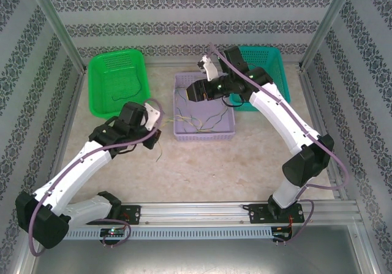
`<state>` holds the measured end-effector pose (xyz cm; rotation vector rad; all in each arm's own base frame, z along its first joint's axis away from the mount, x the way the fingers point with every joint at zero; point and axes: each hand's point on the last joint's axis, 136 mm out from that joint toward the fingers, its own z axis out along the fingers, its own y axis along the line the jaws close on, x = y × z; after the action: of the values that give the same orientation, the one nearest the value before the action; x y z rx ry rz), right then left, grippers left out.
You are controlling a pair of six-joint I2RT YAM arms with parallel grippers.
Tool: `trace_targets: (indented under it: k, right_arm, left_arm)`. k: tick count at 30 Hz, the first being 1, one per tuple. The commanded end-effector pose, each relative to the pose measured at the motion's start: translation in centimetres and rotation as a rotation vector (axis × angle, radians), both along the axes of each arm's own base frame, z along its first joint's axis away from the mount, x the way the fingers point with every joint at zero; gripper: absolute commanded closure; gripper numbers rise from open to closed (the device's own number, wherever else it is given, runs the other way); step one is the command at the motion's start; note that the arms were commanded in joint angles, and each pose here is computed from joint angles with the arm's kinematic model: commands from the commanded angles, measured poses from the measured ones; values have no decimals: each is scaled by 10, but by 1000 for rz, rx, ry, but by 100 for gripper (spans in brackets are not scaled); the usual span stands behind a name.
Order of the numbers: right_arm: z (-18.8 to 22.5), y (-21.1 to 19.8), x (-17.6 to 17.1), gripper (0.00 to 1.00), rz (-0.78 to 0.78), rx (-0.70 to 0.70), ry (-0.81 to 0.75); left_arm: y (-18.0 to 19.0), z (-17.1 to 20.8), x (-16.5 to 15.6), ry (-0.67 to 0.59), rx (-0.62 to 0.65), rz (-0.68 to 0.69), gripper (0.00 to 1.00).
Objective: Untangle the cables
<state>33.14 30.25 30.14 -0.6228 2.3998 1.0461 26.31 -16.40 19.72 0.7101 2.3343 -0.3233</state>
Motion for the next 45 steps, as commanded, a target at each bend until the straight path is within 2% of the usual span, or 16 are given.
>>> trace_targets:
  k: [1,10,13,22,25,31,37,42,45]
  right_arm:
    - [-22,8,-37,42,150,-28,94]
    - [-44,38,-82,43,348,19,229]
    - [-56,43,-80,44,350,-17,234]
    - [-74,57,-72,46,365,-49,238]
    - [-79,61,-71,54,363,-51,246]
    - [-76,50,-47,86,241,-64,197]
    - [-42,21,-12,98,97,36,152]
    - [-24,3,7,99,34,88,143]
    - [-16,0,13,90,26,119,148]
  left_arm:
    - [-9,23,9,-210,116,-172,100]
    - [-32,22,5,-286,175,-351,100]
    - [-39,24,2,-323,177,-399,100]
    - [-45,25,-3,-320,175,-426,100]
    - [-45,24,-3,-317,178,-427,100]
    - [-45,21,-6,-304,181,-430,100]
    - [-46,20,-8,-297,176,-433,100]
    - [-49,19,-7,-290,166,-437,100]
    - [-52,19,-6,-292,156,-433,100]
